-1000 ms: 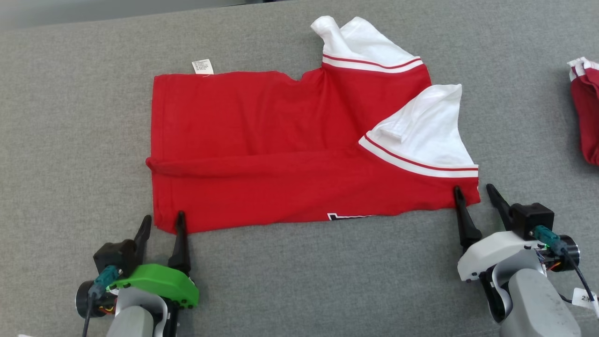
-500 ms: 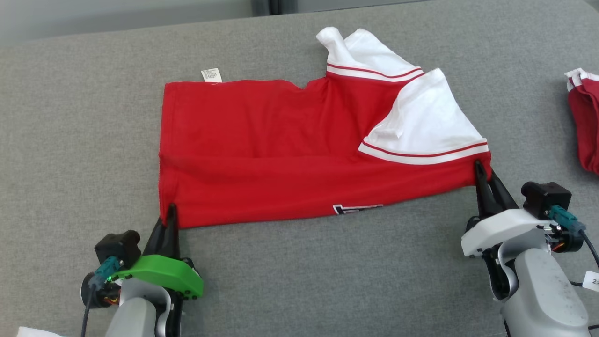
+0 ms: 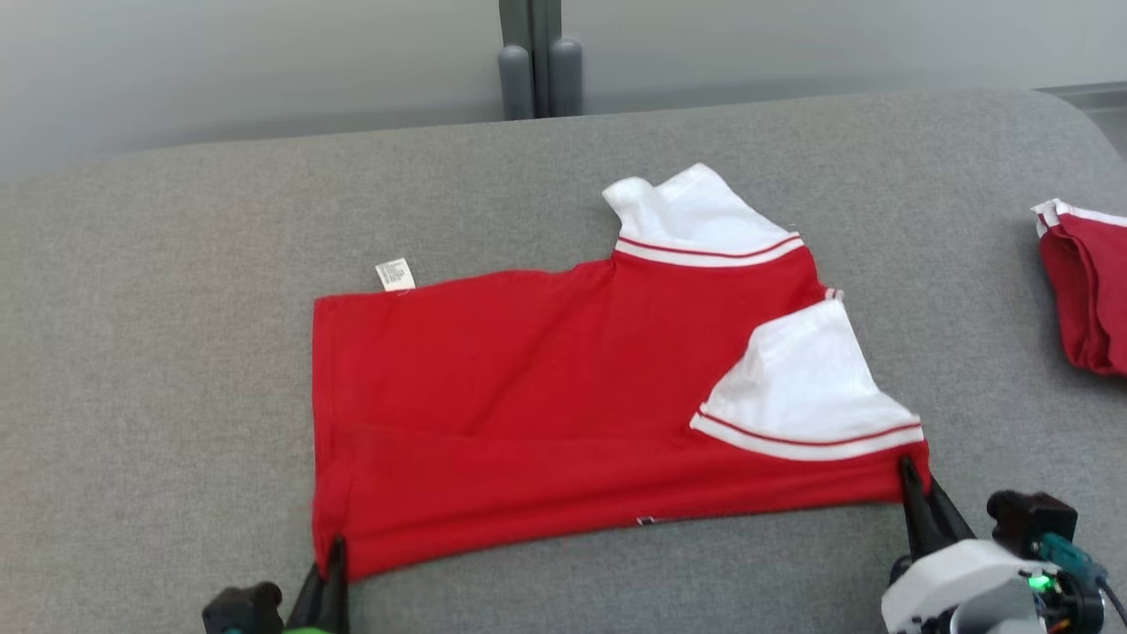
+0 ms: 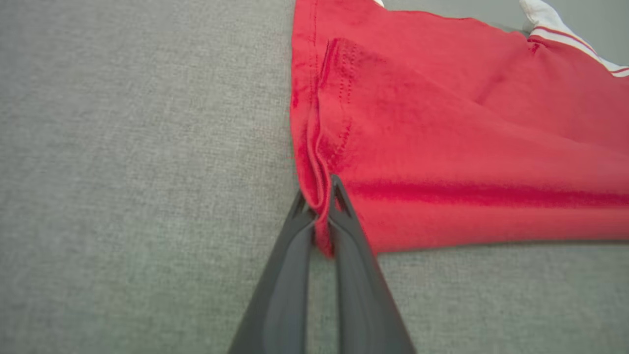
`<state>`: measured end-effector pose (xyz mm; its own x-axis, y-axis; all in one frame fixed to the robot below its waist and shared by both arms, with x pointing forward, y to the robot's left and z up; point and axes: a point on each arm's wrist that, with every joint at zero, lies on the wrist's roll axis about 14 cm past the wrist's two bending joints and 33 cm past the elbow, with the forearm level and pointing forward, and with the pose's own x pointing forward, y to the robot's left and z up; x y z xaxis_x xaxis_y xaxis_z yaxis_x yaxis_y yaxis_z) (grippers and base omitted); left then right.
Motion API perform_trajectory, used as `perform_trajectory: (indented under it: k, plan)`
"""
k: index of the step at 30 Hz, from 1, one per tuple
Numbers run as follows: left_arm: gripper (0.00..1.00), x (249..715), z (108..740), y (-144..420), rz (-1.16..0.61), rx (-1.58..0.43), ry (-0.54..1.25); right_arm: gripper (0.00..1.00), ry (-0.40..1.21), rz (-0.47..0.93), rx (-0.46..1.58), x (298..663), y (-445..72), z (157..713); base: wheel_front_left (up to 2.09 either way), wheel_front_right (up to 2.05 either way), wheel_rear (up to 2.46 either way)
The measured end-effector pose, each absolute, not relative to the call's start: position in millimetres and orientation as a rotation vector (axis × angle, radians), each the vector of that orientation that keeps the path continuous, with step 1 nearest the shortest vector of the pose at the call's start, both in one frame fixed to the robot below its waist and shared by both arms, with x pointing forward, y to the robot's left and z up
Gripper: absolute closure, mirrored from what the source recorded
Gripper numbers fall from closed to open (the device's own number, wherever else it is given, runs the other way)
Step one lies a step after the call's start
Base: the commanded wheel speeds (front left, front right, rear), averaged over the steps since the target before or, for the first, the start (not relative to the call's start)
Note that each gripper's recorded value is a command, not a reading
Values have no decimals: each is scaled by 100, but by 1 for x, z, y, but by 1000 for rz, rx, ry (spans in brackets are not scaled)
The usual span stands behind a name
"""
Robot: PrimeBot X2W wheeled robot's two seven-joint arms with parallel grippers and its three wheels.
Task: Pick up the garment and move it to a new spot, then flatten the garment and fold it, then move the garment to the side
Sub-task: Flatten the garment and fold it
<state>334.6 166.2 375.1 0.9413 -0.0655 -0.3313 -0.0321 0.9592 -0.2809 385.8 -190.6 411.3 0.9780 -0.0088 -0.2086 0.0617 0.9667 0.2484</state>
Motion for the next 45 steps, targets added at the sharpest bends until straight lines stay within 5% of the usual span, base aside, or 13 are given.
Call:
perform_trajectory:
  k: [4,5,6,7,17,35,36,37,38,45]
  plan:
    - [99,307,360,162,1,-332,407,100,272,-56,265,358,-194,392,0,0,0]
    - [37,304,358,160,1,-337,416,66,286,-57,265,355,-194,388,0,0,0]
    - [0,304,357,159,-1,-337,419,27,292,-58,265,353,-194,387,0,0,0]
    - [0,304,357,159,2,-337,417,0,294,-60,265,354,-194,386,0,0,0]
    - [0,385,398,168,-24,-266,257,0,176,0,202,417,-185,419,0,0,0]
    - [0,490,363,176,-102,-127,356,0,139,141,68,517,-148,422,0,0,0]
    - [15,491,359,174,-106,-129,366,0,149,149,58,520,-147,418,0,0,0]
    - [67,493,357,175,-106,-127,371,0,157,153,51,523,-145,415,0,0,0]
    - [100,495,355,176,-107,-121,375,0,161,158,42,527,-144,414,0,0,0]
    - [100,500,359,177,-109,-125,356,0,138,180,-2,565,-139,425,0,0,0]
